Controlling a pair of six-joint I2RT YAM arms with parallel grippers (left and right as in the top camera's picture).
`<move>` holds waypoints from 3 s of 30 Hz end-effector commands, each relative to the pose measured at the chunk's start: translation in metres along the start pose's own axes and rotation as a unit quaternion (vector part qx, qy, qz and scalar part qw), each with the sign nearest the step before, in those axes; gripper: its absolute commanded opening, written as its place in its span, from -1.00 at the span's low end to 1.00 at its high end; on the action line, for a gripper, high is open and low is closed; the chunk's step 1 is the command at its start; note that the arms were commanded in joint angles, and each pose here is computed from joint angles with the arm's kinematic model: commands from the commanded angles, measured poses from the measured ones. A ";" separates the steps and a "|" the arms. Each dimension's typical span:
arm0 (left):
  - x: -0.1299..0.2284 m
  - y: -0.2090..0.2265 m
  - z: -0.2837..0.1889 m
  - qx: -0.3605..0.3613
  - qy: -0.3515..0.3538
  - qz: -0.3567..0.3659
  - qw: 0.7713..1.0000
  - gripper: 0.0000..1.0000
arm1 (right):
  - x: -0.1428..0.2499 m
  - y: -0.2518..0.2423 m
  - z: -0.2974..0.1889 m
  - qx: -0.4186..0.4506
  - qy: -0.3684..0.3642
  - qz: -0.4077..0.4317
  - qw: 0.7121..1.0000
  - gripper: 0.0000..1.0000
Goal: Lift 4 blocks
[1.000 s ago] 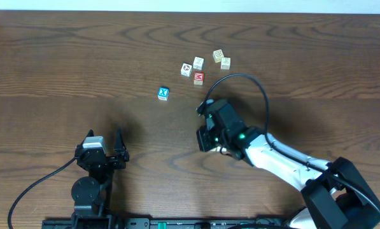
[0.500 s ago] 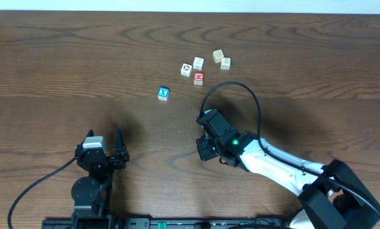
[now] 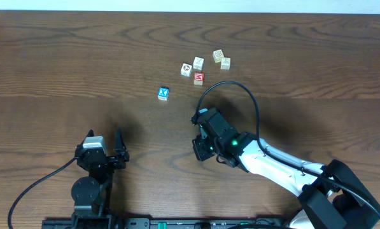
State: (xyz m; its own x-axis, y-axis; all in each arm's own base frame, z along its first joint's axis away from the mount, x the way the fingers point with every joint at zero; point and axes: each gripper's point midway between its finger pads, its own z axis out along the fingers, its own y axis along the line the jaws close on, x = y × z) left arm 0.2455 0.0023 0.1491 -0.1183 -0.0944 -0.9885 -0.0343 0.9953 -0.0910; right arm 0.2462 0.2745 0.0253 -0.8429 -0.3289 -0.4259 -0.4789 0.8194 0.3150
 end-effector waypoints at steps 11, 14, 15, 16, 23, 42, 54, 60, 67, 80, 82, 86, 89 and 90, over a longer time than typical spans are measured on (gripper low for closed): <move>0.019 0.004 0.001 -0.011 0.031 -0.004 0.999 0.47 | 0.028 0.041 -0.001 -0.066 0.052 -0.066 0.994 -0.98; 0.019 0.004 0.001 -0.011 0.031 -0.004 0.999 0.47 | 0.012 0.038 -0.007 -0.044 0.018 -0.053 0.997 -0.98; 0.019 0.004 0.001 -0.011 0.031 -0.004 0.999 0.47 | 0.003 0.029 -0.010 -0.014 -0.001 -0.040 0.999 -0.98; 0.019 0.004 0.001 -0.011 0.031 -0.004 0.999 0.47 | -0.005 0.018 -0.014 0.020 -0.022 -0.030 0.999 -0.97; 0.019 0.004 0.001 -0.011 0.031 -0.004 0.999 0.47 | -0.046 -0.024 -0.049 0.135 -0.120 0.024 0.983 -0.94; 0.019 0.004 0.001 -0.011 0.031 -0.004 0.999 0.47 | -0.055 -0.113 -0.080 0.220 -0.119 0.130 0.959 -0.98; 0.019 0.004 0.001 -0.011 0.031 -0.004 0.999 0.47 | -0.030 -0.125 -0.052 0.236 -0.064 0.147 0.959 -0.98; 0.019 0.004 0.001 -0.011 0.031 -0.004 0.999 0.47 | -0.021 -0.127 -0.049 0.240 -0.050 0.172 0.954 -0.98; 0.019 0.004 0.001 -0.011 0.031 -0.004 0.999 0.47 | -0.006 -0.127 -0.049 0.243 -0.025 0.196 0.950 -0.98; 0.019 0.004 0.001 -0.011 0.031 -0.004 0.999 0.47 | 0.006 -0.124 -0.048 0.237 0.000 0.207 0.949 -0.98; 0.019 0.004 0.001 -0.011 0.031 -0.004 0.999 0.47 | 0.008 -0.123 -0.048 0.236 0.003 0.211 0.949 -0.98; 0.019 0.004 0.001 -0.011 0.031 -0.004 0.999 0.47 | 0.010 -0.122 -0.047 0.233 0.009 0.212 0.949 -0.98; 0.019 0.004 0.001 -0.011 0.031 -0.004 0.999 0.47 | 0.013 -0.120 -0.047 0.230 0.014 0.212 0.950 -0.98; 0.019 0.004 0.001 -0.011 0.031 -0.004 0.999 0.47 | 0.013 -0.120 -0.047 0.230 0.015 0.212 0.950 -0.98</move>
State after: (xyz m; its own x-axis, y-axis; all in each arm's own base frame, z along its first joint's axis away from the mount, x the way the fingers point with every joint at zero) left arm 0.2455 0.0023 0.1491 -0.1183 -0.0944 -0.9885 -0.0343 0.9953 -0.0910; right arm 0.2817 0.1490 0.0232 -0.9431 0.0508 -0.3285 0.0407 0.9985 0.0374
